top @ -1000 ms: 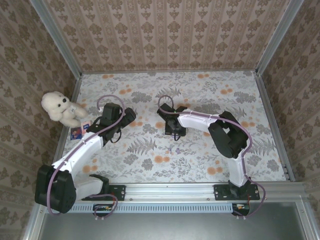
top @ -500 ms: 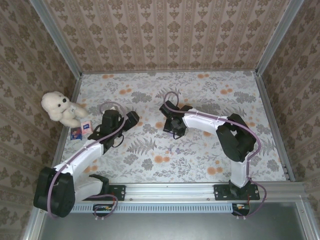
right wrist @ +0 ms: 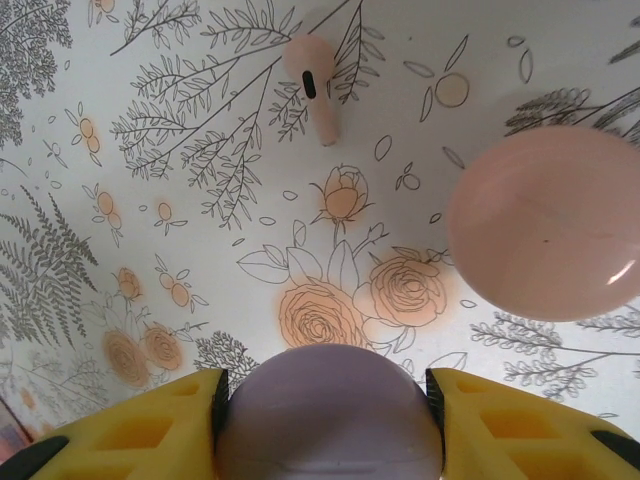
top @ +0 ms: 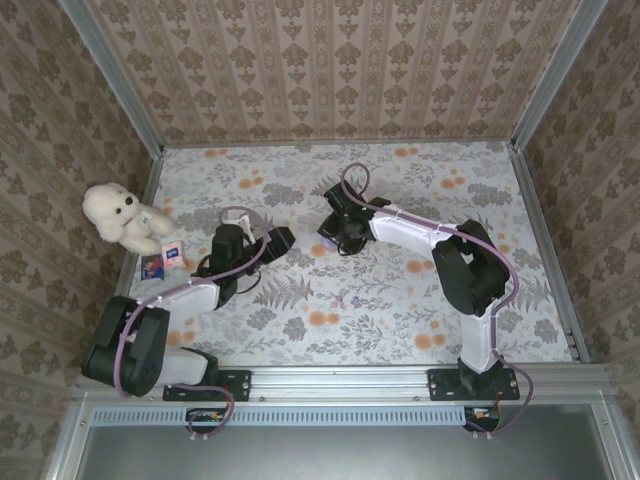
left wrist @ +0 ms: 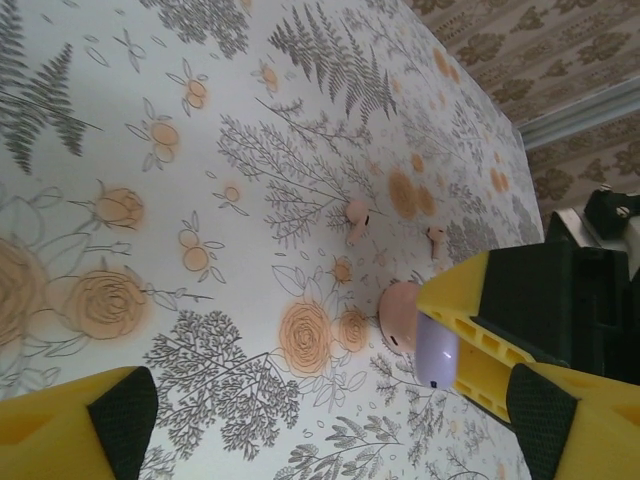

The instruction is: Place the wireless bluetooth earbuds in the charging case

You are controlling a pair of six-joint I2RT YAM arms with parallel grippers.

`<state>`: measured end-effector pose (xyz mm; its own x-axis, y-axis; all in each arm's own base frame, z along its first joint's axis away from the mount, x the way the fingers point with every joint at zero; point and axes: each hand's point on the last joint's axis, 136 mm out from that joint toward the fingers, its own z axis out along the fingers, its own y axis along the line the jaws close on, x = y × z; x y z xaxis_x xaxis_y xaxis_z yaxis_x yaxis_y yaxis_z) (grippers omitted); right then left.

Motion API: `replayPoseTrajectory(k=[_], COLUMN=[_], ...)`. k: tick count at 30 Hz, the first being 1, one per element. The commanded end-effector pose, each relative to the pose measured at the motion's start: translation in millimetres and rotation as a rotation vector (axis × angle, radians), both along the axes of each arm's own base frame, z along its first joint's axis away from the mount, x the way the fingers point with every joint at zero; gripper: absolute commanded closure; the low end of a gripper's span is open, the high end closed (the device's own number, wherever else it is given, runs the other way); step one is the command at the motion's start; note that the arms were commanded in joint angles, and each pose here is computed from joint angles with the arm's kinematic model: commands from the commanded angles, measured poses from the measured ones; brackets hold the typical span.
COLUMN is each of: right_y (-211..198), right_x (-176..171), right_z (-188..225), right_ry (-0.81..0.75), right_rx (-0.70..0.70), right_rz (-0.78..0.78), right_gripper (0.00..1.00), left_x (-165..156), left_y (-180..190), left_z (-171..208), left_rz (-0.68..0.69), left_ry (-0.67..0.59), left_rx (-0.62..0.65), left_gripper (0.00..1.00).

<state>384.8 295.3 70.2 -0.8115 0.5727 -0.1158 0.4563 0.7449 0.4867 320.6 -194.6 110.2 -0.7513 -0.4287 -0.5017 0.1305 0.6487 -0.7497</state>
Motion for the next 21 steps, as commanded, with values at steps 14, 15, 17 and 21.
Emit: replayPoseTrajectory(k=[14, 15, 17, 21], right_y=[27, 27, 28, 29], right_x=[19, 19, 19, 19], right_z=[7, 6, 5, 1], right_ry=[0.032, 0.038, 0.045, 0.059], right_rx=[0.157, 0.161, 0.171, 0.183], right_rz=[-0.091, -0.098, -0.111, -0.132], right_gripper=[0.52, 0.52, 0.52, 0.52], left_x=[2, 3, 5, 7], left_y=[-58, -59, -61, -68], left_z=[-13, -13, -13, -14], left_rz=[-0.157, -0.149, -0.139, -0.133], left_ry=[-0.066, -0.075, -0.087, -0.099], left_rx=[-0.065, -0.066, -0.064, -0.063], left_gripper=[0.28, 0.29, 0.30, 0.32])
